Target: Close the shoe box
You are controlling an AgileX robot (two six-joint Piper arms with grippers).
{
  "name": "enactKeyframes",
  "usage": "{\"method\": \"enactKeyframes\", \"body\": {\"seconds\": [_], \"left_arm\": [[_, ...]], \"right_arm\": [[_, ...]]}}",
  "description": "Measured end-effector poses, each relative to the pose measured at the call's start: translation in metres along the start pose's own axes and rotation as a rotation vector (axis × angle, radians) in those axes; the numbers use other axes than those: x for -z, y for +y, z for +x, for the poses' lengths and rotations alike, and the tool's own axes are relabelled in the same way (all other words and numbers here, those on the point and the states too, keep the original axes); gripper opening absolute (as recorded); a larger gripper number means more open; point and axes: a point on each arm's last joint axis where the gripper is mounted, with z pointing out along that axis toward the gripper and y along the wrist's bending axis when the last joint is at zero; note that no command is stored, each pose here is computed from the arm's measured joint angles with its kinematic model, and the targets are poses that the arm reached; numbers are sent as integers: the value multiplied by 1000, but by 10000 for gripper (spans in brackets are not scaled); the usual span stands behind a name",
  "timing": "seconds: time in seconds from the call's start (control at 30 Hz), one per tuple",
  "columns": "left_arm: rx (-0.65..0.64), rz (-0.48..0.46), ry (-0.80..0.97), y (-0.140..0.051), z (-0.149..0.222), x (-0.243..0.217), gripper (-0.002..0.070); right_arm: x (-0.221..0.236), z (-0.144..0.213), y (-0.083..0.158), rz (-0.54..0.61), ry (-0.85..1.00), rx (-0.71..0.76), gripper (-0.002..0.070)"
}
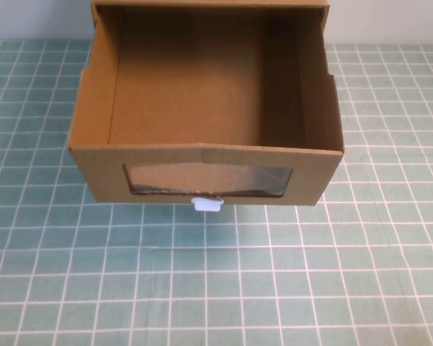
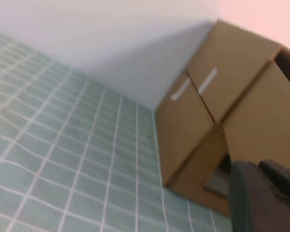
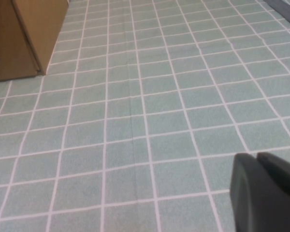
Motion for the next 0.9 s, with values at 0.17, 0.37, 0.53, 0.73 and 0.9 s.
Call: {"method": "enactKeyframes", "body": {"seconds": [0.17, 0.37, 0.53, 0.73, 0.9], "left_arm": [[-131, -7, 227, -38, -50, -13, -5], [-355, 39, 476, -81, -114, -71, -5], [-477, 154, 501, -111, -160, -138, -5], [-513, 322, 522, -138, -188, -224, -5], [-518, 413, 519, -147, -191, -287, -5]], "right_arm": [[0, 0, 0, 0, 0, 0, -12], [0, 0, 0, 0, 0, 0, -12], [0, 0, 0, 0, 0, 0, -12], [0, 0, 0, 0, 0, 0, -12], [0, 0, 0, 0, 0, 0, -12]]}}
